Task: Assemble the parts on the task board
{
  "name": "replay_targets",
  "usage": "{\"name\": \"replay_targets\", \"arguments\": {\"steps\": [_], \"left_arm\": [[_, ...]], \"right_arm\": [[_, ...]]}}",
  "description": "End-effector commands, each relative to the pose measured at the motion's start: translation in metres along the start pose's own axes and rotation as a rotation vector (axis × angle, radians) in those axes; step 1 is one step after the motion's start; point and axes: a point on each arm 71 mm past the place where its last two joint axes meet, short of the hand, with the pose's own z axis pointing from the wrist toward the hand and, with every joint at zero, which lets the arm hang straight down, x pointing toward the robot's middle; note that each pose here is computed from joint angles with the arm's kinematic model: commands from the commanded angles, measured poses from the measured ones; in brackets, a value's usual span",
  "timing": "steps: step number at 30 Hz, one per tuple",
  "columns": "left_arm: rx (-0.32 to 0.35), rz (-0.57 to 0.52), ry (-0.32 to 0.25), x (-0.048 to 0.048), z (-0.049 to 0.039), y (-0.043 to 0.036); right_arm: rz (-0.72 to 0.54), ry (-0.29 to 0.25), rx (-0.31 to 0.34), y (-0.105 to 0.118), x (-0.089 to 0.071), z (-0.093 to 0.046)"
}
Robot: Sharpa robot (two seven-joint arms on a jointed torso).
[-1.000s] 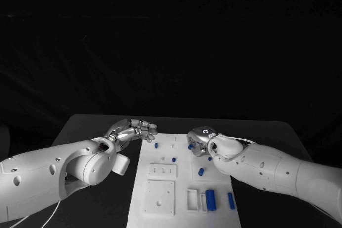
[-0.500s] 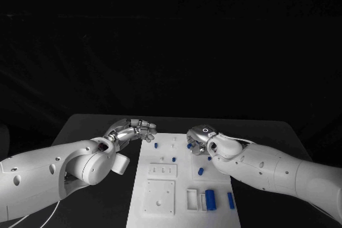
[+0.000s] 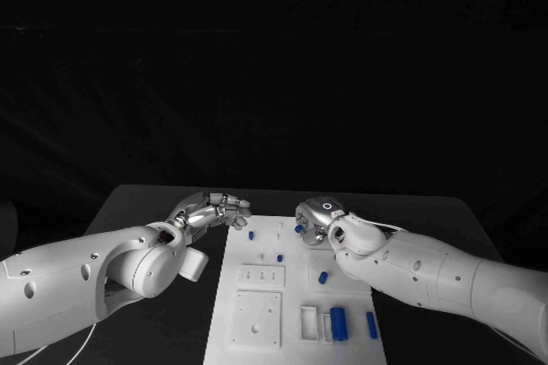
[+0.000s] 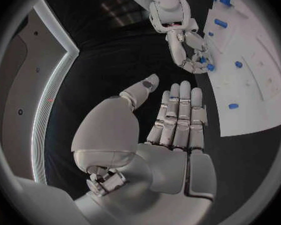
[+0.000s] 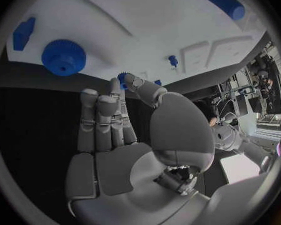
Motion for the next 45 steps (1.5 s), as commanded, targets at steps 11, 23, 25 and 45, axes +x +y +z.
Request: {"name": "replay_targets", "arguments": {"steps": [11,23,25,45], "left_arm": [[0.010,0.000,0.017,0.0030,0.0019,-0.0018],[0.013,0.004,0.019,0.0039,0.0002,-0.0029],[0.013,0.005,0.018,0.0035,-0.0001,-0.0030],[0.016,0.008,0.016,0.0030,0.0000,-0.0044]], "right_arm": [[-0.002,-0.036,0.011,0.020,-0.005,0.015],[-0.006,-0.045,0.025,0.028,-0.009,0.022],[-0.006,-0.046,0.019,0.028,-0.009,0.023],[-0.024,-0.044,0.031,0.028,-0.008,0.026]]}}
